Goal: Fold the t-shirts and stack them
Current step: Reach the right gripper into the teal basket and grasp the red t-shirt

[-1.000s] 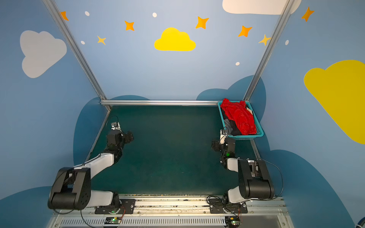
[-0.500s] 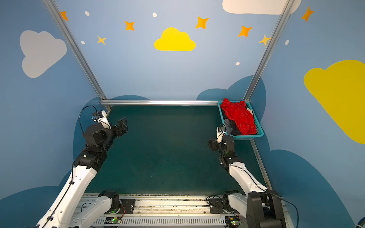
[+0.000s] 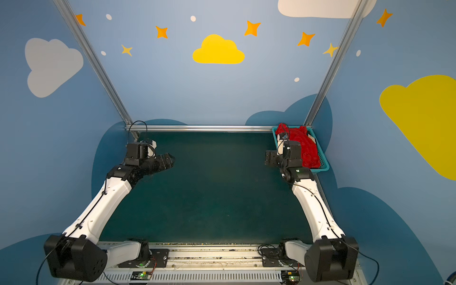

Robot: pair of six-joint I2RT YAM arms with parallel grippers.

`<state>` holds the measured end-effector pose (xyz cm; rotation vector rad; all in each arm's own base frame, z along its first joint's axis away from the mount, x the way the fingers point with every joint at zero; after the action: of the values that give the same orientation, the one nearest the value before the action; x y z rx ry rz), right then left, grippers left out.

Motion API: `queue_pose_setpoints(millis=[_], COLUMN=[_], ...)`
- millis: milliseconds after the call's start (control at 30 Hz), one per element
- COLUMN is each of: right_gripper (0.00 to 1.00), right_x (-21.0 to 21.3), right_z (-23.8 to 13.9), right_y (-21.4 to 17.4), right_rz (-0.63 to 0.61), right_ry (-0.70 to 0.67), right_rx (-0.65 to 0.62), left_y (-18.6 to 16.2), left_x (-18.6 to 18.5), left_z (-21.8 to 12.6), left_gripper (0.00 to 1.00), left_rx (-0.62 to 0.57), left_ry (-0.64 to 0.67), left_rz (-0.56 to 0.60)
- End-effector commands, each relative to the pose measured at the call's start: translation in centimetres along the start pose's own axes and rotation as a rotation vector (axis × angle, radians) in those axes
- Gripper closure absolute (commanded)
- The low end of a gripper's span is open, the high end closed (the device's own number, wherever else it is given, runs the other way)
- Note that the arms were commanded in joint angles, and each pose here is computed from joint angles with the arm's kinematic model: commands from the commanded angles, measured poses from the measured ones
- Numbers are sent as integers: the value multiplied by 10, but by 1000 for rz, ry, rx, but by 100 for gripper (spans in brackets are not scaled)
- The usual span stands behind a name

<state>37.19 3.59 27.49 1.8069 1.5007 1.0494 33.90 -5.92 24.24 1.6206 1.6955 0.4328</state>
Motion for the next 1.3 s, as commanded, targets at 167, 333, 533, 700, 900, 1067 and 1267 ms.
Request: queue_pose_setpoints(millis=[167,333,533,700,900,1067,1267], right_gripper=[11,16,32,41,63,91,100], right_x=[-62,-95,-111,-120,-124,-127,-112], right_z=[57,92,142,174,191,192,178], right_y=[36,54,56,52,50,49,53], right_rz=[85,151,175,183,199,197,188], right_ry=[-196,-248,-245,-262,-273,-290,-228], right_rx=[158,172,244,303,311,311,315], left_y=[-8,-11,-15,-17,-20,-21,-20], left_x=[10,17,21,23,25,25,25], left_z=[-13,-12,-5,1,7,8,6], left_gripper=[10,10,12,15,16,17,18], left_rx=[-4,0,24,45,67,73,67], left_ry=[70,113,129,141,142,145,143], left_rz=[34,41,45,56,58,64,65])
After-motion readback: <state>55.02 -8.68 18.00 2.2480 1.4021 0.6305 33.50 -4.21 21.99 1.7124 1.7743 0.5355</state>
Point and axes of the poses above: each gripper's point midway between its finger pads, its own z axis out along the fingers, its own x axis along the line the jaws close on, y = z × x, the point moved 3 cm from there along -z, back along the fingers, and after that the axes turned 13 degrees about z, right-handed, at the moved point
